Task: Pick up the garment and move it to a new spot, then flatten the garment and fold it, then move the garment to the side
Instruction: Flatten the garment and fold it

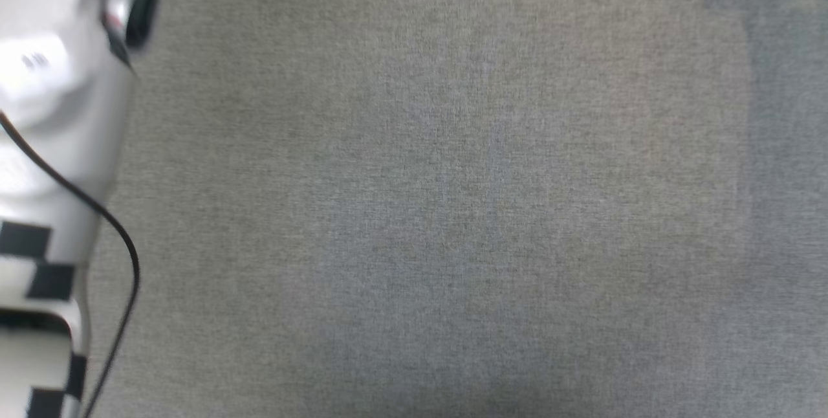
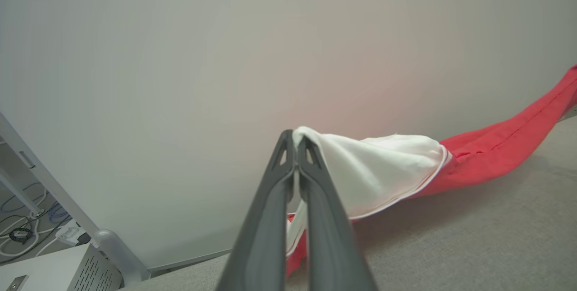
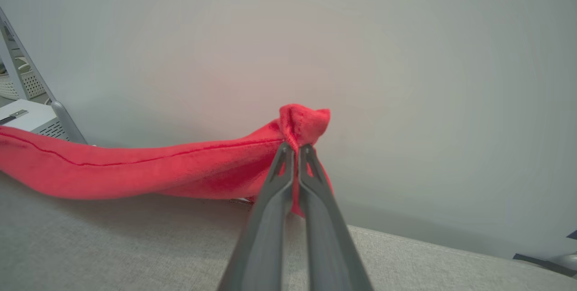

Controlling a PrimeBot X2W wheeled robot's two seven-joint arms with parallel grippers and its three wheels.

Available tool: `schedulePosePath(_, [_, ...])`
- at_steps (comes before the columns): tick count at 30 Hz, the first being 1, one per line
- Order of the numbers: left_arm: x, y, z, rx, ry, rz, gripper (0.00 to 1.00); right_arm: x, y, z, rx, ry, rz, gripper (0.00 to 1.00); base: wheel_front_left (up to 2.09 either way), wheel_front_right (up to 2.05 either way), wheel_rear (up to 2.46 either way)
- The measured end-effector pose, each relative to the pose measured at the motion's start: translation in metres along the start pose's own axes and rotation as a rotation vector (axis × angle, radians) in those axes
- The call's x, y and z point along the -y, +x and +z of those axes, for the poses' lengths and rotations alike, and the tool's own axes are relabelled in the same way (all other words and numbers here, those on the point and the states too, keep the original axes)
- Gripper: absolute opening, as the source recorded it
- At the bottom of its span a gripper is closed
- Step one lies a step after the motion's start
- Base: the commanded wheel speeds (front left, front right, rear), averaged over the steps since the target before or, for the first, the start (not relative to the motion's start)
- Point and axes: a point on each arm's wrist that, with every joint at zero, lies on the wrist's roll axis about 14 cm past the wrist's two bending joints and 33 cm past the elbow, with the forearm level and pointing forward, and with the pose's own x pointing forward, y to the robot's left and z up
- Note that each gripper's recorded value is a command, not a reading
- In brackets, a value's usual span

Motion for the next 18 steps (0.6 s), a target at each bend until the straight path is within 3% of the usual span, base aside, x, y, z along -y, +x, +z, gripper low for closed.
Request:
schedulePosePath(9, [0.039, -0.092, -0.035, -0.183, -0.070, -0.033, 0.00, -0.021, -0.078, -0.037, -0.143, 0.024, 0.022, 0.00, 0.00, 0.00, 0.00])
schedulePosePath(18, [0.053, -0.179, -0.052, -0.358, -0.116, -0.016, 0.00, -0.049, -0.148, -0.046, -0.213, 0.072, 0.055, 0.00, 0.00, 0.00, 0.00])
